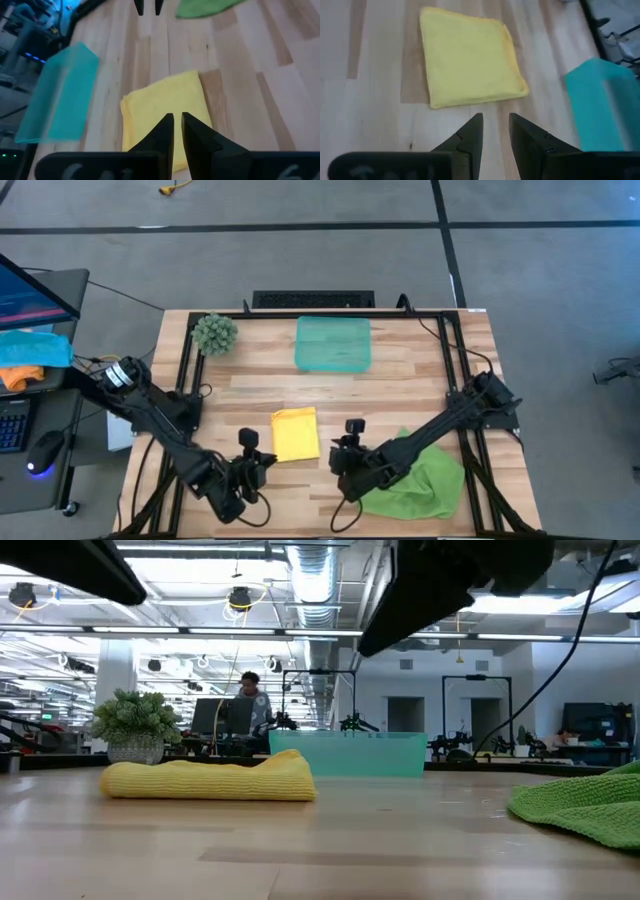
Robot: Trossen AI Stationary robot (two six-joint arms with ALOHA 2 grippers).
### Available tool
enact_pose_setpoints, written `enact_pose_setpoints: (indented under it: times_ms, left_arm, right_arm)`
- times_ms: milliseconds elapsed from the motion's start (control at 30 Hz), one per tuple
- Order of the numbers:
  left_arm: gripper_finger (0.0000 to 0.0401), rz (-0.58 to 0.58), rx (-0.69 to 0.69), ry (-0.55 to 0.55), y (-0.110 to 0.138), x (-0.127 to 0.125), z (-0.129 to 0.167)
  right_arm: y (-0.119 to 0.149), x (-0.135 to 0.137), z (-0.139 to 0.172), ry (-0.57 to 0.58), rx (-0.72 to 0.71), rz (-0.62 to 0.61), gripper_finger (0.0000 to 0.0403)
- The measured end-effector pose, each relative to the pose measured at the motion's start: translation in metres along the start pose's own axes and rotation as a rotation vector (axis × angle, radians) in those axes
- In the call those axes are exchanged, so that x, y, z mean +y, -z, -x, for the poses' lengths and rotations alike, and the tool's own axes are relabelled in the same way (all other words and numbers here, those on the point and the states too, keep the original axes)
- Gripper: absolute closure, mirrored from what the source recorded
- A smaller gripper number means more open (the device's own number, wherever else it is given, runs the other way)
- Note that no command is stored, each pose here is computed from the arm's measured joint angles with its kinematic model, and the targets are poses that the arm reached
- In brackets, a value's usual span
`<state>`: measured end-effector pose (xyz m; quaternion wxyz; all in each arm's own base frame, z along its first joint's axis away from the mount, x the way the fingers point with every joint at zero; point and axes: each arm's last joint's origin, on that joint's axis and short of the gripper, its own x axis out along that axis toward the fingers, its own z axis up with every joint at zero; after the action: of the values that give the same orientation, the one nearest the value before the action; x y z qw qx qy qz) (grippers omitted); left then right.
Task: Roll microfiber towels into tight, uniform cylinder then place into a basket
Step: Roll the yellow microfiber cloth
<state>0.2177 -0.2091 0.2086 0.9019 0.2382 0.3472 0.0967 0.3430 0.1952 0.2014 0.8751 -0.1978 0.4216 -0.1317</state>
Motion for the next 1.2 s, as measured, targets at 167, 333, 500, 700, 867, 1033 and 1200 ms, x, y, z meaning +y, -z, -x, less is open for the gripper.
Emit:
enact_pose_setpoints:
  times_ms: [167,333,500,700,867,1033,1200]
  left_arm:
    - [0.0372,0.023,0.033,0.018,-0.001,0.005,-0.007]
    - [0.0369,0.080,0.093,0.076,-0.003,0.011,-0.017]
    - [0.0354,0.173,0.142,0.116,-0.003,0.016,-0.025]
    - [0.0326,0.202,0.160,0.131,-0.003,0.018,-0.028]
    - [0.0314,0.233,0.176,0.163,-0.003,0.017,-0.027]
    - [0.0307,0.306,0.197,0.186,-0.003,0.016,-0.027]
    - [0.0288,0.338,0.198,0.180,-0.003,0.016,-0.027]
  right_arm:
    - [-0.008,-0.005,-0.008,-0.119,-0.003,-0.069,0.0286]
    - [-0.013,-0.007,-0.013,-0.237,-0.002,-0.110,0.0286]
    - [-0.013,-0.008,-0.014,-0.258,0.005,-0.122,0.0286]
    - [-0.014,-0.008,-0.014,-0.262,0.003,-0.123,0.0286]
    - [-0.014,-0.008,-0.014,-0.262,0.003,-0.124,0.0285]
    - [-0.014,-0.010,-0.016,-0.258,0.004,-0.121,0.0262]
    - [-0.014,-0.011,-0.017,-0.256,0.001,-0.098,0.0220]
